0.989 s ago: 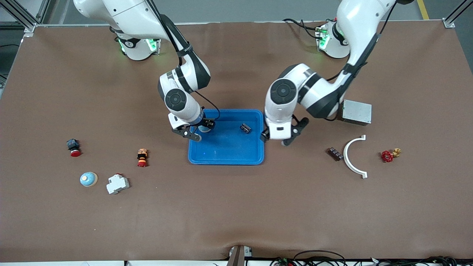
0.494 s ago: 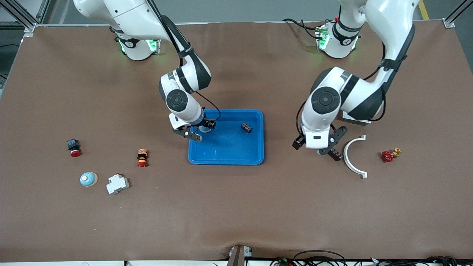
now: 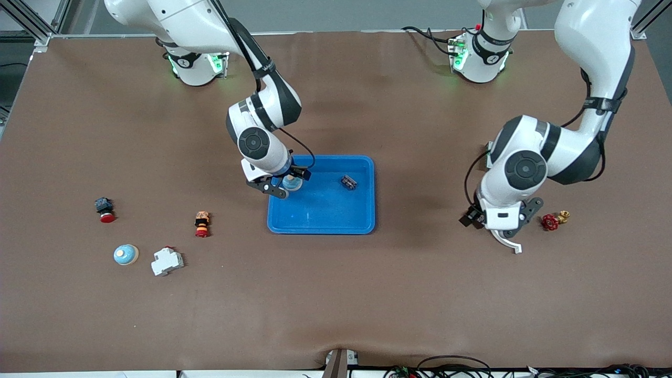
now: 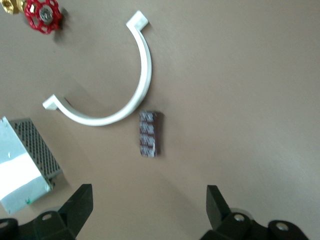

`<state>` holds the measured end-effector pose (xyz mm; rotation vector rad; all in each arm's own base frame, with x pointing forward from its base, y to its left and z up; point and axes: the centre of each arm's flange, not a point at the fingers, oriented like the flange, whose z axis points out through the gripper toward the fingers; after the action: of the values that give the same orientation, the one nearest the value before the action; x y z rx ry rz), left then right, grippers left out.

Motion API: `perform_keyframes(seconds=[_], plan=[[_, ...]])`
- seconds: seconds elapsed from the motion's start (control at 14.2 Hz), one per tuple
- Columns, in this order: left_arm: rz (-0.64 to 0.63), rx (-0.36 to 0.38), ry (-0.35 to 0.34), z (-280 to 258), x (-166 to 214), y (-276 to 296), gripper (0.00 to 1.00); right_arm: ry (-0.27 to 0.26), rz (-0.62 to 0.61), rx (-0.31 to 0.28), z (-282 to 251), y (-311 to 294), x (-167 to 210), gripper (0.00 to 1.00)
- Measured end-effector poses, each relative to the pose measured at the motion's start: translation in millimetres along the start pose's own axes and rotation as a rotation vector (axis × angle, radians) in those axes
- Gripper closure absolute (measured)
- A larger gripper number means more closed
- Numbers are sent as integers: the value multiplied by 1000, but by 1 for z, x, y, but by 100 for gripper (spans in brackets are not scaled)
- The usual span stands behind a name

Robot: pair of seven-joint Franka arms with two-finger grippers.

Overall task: Place electrolytic capacitor and blue bell in tray
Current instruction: 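Move the left gripper to another capacitor while the right gripper releases the bell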

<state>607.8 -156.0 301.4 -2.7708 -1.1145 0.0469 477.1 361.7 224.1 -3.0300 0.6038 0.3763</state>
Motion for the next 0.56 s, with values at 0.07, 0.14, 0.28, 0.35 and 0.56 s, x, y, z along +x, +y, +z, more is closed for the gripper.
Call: perform_keyframes(seconds=[0.07,0.14,0.28,0.35,0.56], plan=[[-3,3,-4,7,4,-1,0,-2,-10,-12,-12,2,-2,0],[-7,5,-8,13,8,-3,0,10,-29,-29,-23,4,-3,0],[-12,6,-15,20,16,-6,0,47,-66,-72,-40,11,-1,0],[-13,6,-17,22,19,-8,0,60,-76,-87,-46,15,2,0],[-17,-8,-20,27,24,-10,0,56,-164,-105,-61,33,19,0]])
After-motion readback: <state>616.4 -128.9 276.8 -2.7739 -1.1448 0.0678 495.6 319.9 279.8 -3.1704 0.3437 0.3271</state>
